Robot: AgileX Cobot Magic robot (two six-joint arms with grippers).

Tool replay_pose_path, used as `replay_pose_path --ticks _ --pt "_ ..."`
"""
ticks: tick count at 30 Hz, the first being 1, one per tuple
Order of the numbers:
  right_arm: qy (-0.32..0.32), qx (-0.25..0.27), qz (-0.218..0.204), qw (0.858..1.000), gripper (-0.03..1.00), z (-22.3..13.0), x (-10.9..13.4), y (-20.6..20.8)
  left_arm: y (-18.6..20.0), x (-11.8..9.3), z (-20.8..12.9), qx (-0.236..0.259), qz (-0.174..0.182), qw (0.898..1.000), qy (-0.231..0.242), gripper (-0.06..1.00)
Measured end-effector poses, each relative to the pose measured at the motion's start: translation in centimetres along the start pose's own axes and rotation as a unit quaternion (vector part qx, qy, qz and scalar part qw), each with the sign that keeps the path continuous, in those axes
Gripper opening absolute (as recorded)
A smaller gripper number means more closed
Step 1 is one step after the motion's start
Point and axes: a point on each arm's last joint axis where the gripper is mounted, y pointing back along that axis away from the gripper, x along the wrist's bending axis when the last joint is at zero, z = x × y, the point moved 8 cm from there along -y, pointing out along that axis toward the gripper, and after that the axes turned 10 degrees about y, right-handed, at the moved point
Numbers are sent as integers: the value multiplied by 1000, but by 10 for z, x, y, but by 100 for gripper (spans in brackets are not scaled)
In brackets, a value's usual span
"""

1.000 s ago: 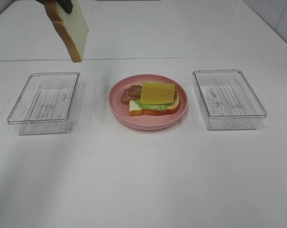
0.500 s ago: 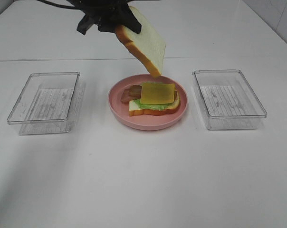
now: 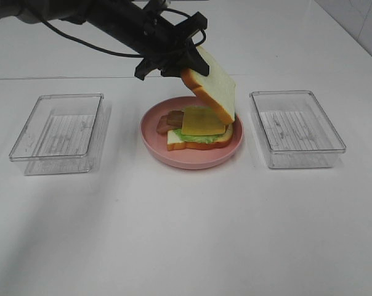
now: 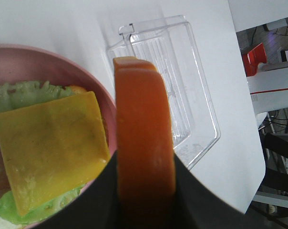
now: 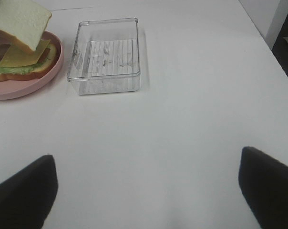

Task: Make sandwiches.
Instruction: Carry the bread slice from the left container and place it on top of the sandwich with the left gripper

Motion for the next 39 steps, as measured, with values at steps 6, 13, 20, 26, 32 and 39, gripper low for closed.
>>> replay_pose_path --ticks 6,13,20,26,32,39 --pt "0 0 0 1000 96 0 0 0 -19 5 -8 11 -9 1000 13 21" --pt "0 0 0 1000 96 0 0 0 -28 16 -9 11 0 1000 16 21" --pt "0 0 0 1000 96 0 0 0 -36 26 -10 12 6 1000 22 21" --pt "0 0 0 1000 96 0 0 0 -36 26 -10 12 7 1000 22 21" --pt "0 0 0 1000 96 0 0 0 -36 27 -10 12 8 1000 27 35" --pt "0 0 0 1000 96 0 0 0 -34 30 -12 24 29 999 29 78"
